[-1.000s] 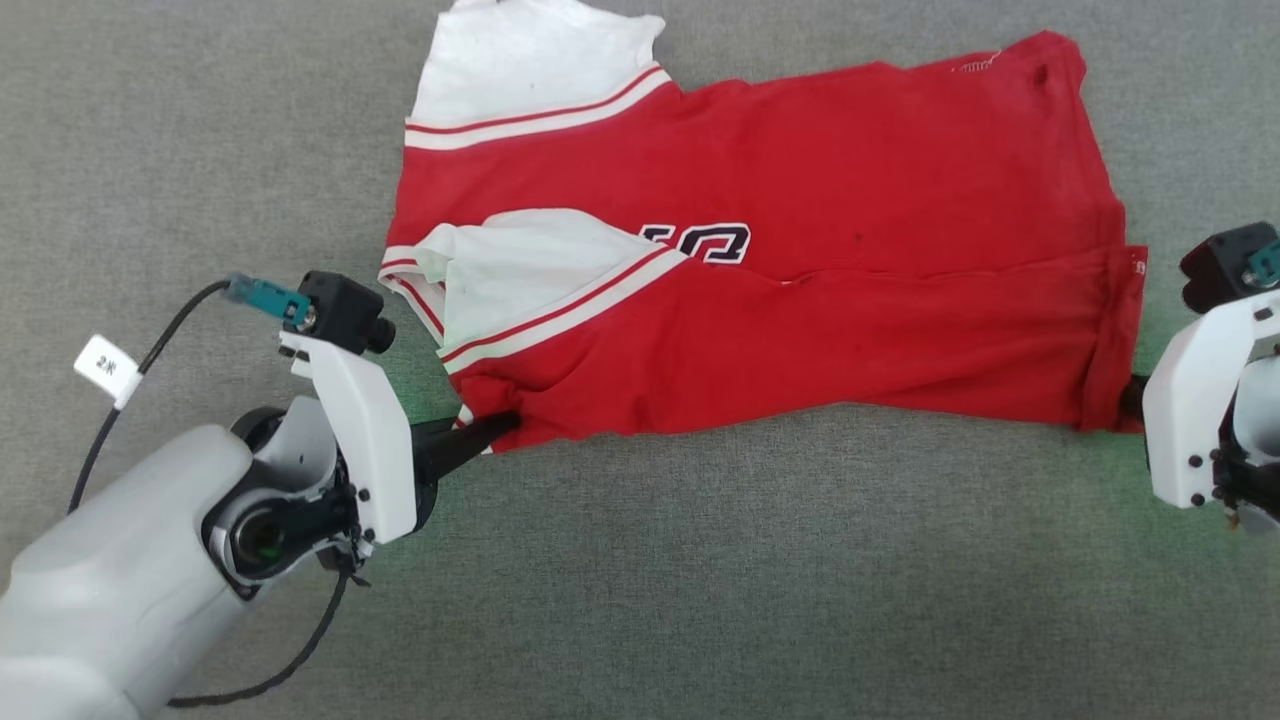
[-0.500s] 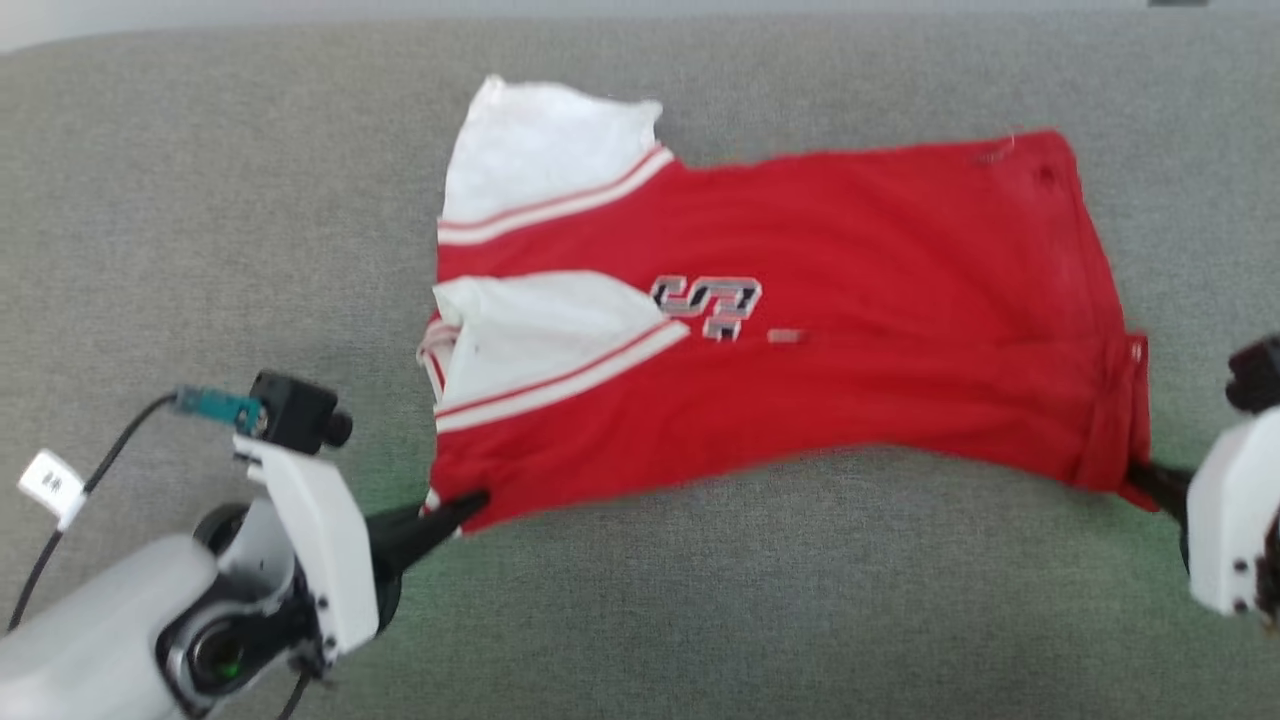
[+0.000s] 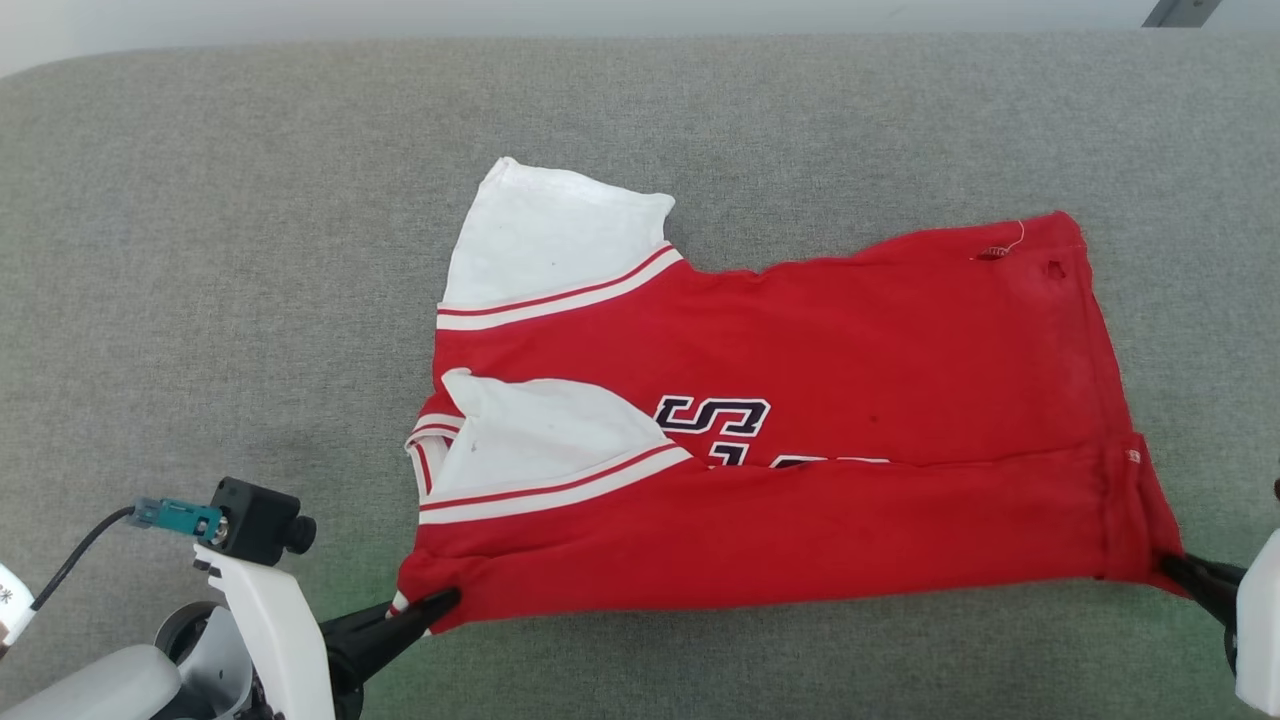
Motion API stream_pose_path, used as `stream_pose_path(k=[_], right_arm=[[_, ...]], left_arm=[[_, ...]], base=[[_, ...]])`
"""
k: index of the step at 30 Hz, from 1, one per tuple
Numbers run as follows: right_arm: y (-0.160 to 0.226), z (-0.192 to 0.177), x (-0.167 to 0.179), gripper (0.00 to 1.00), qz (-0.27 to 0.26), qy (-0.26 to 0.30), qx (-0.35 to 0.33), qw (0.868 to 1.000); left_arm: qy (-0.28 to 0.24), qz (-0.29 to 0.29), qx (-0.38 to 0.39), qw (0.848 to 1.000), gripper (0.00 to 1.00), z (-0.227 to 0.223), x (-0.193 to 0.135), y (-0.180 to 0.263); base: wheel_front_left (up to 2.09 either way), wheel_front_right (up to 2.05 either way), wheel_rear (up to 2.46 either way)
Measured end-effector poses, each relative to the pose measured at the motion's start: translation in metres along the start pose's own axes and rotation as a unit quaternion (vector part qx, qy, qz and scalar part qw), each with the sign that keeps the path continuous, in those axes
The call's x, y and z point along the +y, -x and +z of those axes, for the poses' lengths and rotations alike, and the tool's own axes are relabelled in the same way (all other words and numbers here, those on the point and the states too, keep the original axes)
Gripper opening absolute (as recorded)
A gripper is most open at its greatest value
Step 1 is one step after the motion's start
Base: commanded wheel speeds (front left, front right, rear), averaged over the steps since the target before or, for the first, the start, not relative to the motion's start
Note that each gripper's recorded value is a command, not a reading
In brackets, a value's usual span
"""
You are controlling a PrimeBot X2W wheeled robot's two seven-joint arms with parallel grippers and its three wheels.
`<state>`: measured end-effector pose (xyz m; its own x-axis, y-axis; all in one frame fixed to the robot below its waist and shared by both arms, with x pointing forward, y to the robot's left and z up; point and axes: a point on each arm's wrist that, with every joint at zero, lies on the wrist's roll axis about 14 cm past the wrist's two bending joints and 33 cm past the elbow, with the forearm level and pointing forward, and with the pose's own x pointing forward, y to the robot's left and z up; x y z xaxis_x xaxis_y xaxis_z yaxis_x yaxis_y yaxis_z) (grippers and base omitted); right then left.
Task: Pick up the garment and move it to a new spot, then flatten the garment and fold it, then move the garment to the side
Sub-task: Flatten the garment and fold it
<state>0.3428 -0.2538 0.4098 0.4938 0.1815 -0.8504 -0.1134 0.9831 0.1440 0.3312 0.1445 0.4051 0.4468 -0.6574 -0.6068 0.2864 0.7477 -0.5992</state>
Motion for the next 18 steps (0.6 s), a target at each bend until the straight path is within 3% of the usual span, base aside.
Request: stream_pose_path(k=[1,2,3,4,5,13,18], right_arm=[[0.000,0.002,0.000,0.87,-0.001,-0.001,-0.008,1.000],[0.001,0.004,-0.001,1.00,-0.004,-0.002,-0.012,1.000],[0.002,0.005,-0.002,1.00,-0.007,0.000,-0.017,1.000],[0.002,0.008,-0.002,1.00,-0.009,-0.001,-0.023,1.000],[0.003,0.010,-0.002,1.00,-0.009,-0.003,-0.030,1.000],[0.012,0.054,0.003,1.00,-0.022,0.010,-0.159,0.987],[0.020,0.081,0.011,1.00,-0.024,0.013,-0.263,0.964]], left_arm=[[-0.002,0.002,-0.001,1.000,0.26,0.000,0.001,0.000],[-0.004,0.004,-0.004,1.000,0.38,0.001,0.001,0.000],[-0.006,0.007,-0.007,1.000,0.49,0.002,0.002,-0.001],[-0.006,0.006,-0.010,1.000,0.84,0.002,0.002,-0.002],[-0.005,0.005,-0.011,1.000,1.00,0.002,0.001,-0.003],[-0.041,0.055,-0.076,0.995,1.00,0.038,0.022,0.002],[-0.095,0.085,-0.191,0.973,1.00,0.105,0.029,0.006]], base=[[0.00,0.00,0.00],[0.00,0.00,0.00],[0.00,0.00,0.00],[0.00,0.00,0.00],[0.00,0.00,0.00],[0.00,0.00,0.00],[0.00,0.00,0.00]])
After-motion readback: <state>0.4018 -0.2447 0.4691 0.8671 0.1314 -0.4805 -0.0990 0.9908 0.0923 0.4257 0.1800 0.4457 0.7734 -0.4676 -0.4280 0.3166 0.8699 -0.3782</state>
